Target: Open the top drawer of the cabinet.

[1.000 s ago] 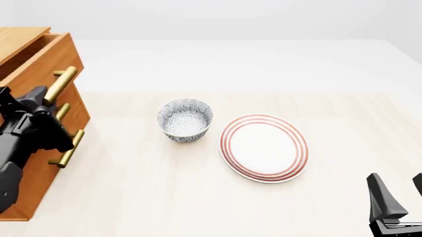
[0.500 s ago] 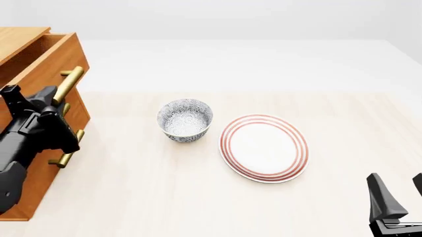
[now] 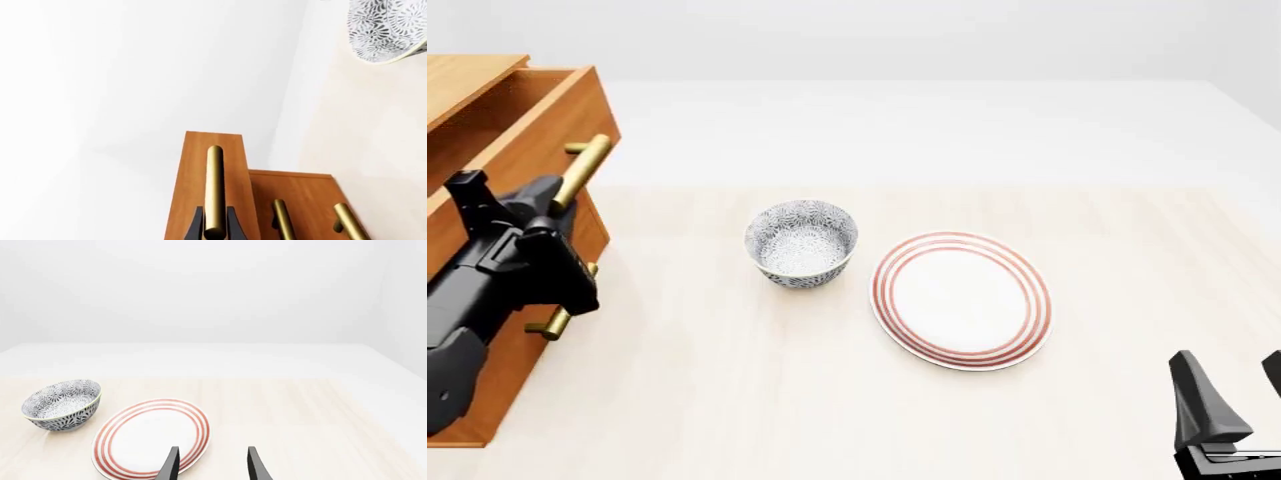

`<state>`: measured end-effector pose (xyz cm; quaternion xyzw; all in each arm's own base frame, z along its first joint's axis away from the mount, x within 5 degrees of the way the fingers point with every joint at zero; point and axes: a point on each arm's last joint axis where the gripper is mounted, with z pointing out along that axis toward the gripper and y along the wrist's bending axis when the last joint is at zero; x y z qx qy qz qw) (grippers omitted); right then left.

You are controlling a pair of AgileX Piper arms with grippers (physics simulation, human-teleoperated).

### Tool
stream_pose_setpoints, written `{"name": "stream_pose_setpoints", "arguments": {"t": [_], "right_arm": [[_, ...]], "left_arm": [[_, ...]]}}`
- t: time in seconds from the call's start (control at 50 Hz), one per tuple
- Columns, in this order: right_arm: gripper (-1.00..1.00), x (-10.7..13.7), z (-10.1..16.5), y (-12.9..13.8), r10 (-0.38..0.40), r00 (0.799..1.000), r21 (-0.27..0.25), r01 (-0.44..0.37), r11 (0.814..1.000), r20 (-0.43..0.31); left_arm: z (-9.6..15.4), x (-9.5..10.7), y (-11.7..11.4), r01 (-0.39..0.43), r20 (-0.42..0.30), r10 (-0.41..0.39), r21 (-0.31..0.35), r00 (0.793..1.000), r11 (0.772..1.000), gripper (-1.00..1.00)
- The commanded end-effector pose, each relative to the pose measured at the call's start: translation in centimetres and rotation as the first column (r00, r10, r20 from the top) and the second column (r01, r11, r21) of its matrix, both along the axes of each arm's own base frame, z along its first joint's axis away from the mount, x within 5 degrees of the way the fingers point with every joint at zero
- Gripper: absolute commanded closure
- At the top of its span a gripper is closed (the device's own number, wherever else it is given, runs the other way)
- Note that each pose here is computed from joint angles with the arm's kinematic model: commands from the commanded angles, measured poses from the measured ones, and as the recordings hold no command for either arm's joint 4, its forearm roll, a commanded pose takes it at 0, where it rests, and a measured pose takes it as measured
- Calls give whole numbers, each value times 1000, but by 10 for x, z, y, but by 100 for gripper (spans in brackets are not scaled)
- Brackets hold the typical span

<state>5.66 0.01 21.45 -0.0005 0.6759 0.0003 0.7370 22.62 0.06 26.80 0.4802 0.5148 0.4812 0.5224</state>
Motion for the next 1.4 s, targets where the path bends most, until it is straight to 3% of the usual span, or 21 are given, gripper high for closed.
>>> {"name": "stream_pose_setpoints", "arguments": {"t": [0.02,1.0,1.02,1.4], "right_arm": [[-100,0,0,0,0,1000,0,0,1000,0],[-100,0,0,0,0,1000,0,0,1000,0],[-100,0,0,0,0,1000,0,0,1000,0],[-100,0,0,0,0,1000,0,0,1000,0]], "left_arm": [[3,-13,-7,22,31,-22,-12,999,1000,100],[9,-33,-16,77,69,-75,-24,995,997,100],[9,-33,-17,80,69,-78,-24,995,996,-100],[5,-51,-24,125,72,-124,-12,990,992,-100]]}}
